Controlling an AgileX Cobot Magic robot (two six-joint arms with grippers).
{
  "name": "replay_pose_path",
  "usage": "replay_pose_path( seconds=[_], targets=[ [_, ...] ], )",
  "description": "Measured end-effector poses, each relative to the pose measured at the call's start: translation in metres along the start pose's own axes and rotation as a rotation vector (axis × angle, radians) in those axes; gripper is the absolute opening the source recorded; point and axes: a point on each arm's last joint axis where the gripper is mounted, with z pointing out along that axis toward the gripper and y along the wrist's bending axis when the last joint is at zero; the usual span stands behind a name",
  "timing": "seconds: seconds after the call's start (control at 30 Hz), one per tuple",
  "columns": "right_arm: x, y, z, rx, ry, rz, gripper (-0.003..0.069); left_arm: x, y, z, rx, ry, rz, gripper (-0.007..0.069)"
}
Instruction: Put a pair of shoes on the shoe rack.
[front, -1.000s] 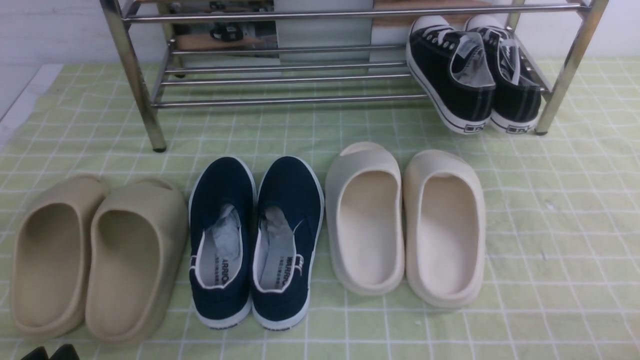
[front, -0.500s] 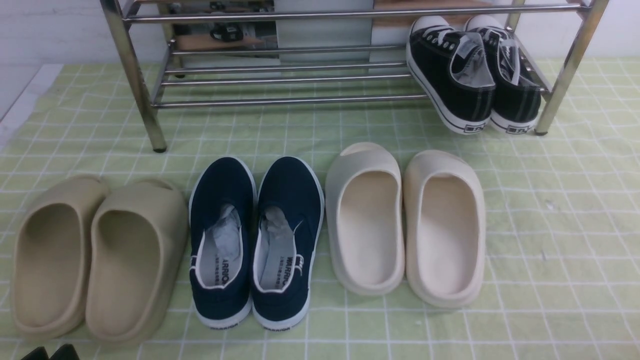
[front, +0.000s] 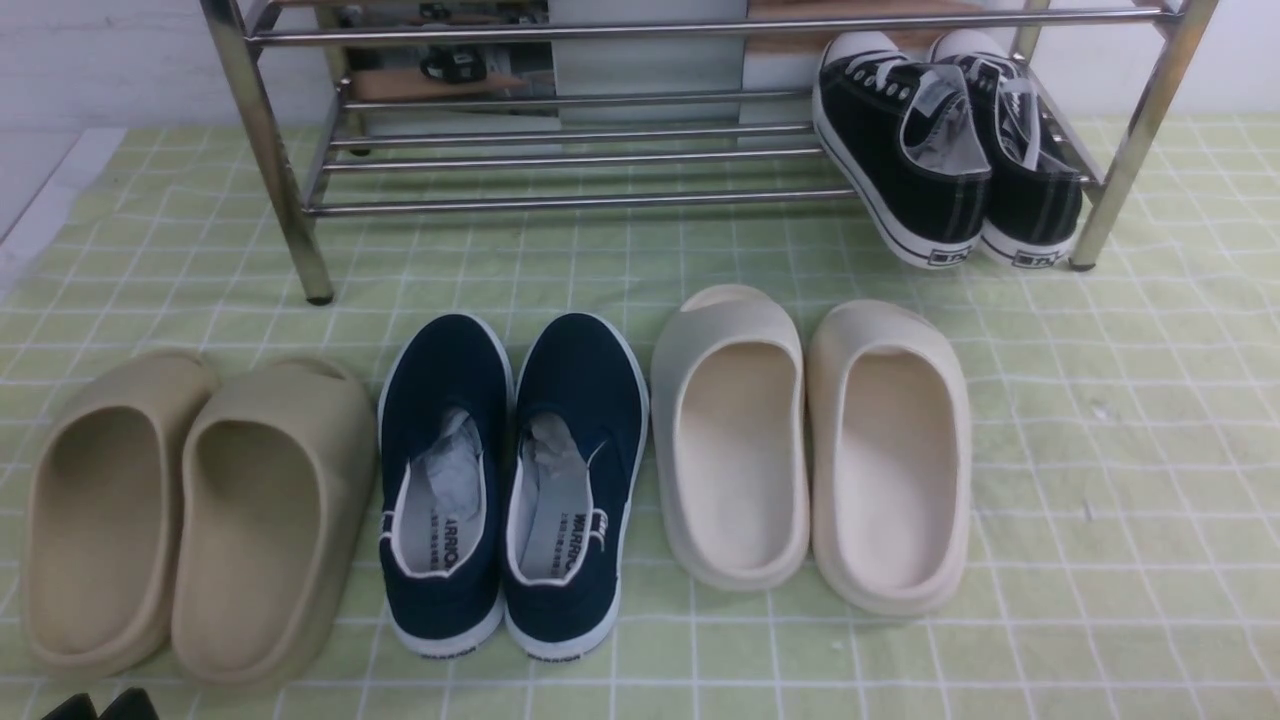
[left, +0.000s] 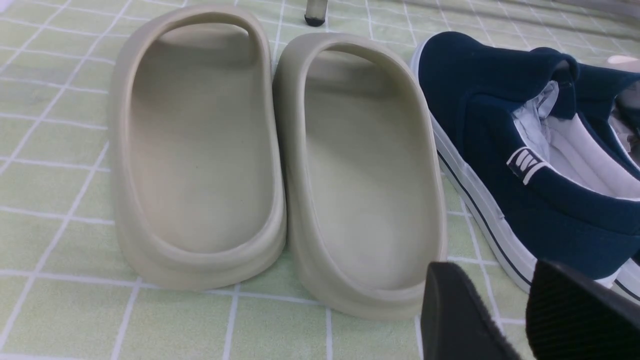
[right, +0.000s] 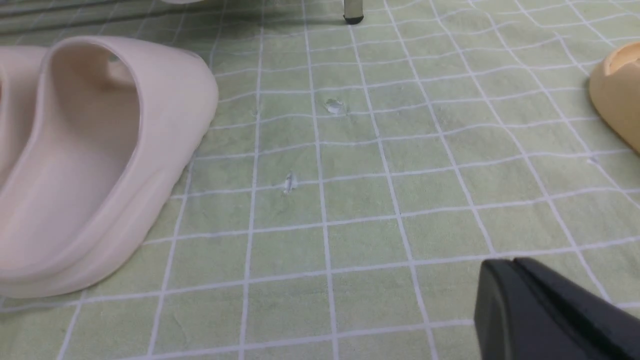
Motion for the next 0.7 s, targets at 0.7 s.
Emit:
replay_pose_path(
  seconds=[0.7],
  targets=[
    [0.0000, 0.0000, 0.0000, 0.000, 0.000, -0.001, 0.0023, 0.0000, 0.0000, 0.0000, 0.000, 0.000, 0.000, 0.0239]
  ],
)
